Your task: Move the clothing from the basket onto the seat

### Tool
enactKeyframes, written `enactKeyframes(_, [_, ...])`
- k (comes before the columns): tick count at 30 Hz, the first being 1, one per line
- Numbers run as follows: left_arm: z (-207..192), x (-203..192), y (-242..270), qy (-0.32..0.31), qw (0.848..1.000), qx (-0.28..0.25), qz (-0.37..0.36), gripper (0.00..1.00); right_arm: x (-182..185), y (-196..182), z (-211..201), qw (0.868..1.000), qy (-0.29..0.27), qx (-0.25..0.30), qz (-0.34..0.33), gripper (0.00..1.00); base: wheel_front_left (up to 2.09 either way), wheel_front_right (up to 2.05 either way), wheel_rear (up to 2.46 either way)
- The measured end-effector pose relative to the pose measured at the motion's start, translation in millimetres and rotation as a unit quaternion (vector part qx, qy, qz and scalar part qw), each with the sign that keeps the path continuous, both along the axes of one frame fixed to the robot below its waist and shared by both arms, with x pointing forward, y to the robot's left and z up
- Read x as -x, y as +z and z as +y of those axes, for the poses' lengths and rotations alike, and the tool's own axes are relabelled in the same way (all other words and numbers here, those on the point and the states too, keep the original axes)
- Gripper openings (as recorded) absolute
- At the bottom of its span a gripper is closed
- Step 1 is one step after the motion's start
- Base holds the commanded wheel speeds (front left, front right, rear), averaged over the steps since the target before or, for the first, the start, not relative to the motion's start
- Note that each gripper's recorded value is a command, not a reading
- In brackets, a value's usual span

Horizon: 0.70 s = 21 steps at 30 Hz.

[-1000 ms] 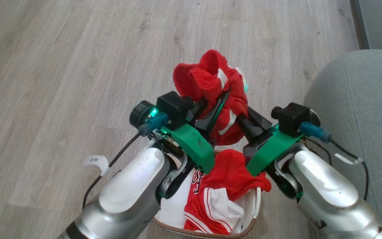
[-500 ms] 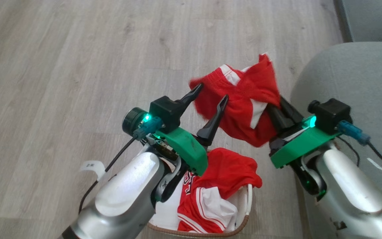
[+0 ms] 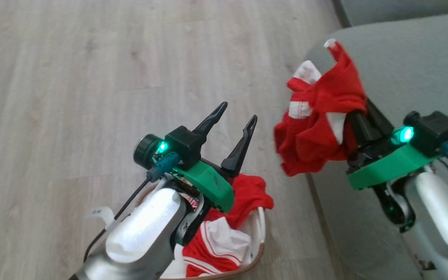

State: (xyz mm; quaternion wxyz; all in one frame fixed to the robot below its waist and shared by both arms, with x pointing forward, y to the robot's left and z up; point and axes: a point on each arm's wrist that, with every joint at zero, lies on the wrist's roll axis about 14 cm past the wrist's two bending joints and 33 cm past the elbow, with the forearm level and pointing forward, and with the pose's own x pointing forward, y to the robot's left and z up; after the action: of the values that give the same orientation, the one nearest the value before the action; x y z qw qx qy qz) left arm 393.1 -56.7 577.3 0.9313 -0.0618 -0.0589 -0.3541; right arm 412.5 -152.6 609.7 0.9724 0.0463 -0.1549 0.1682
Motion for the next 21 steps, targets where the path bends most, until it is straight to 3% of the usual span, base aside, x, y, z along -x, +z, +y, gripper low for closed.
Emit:
enactKeyframes(9, [-43.6, 7.7, -11.3, -0.065, 0.998, -0.008, -0.005, 1.0, 31.9, 1.7, -65.1, 0.996, -0.087, 0.012, -0.005, 0.0, 0.0, 0.0, 0.0])
enactKeyframes(21, [-102.7, 24.9, -26.0, -0.153, 0.988, -0.008, 0.007, 1.0, 84.5, 1.2, -128.5, 0.981, -0.194, 0.008, -0.002, 0.0, 0.0, 0.0, 0.0])
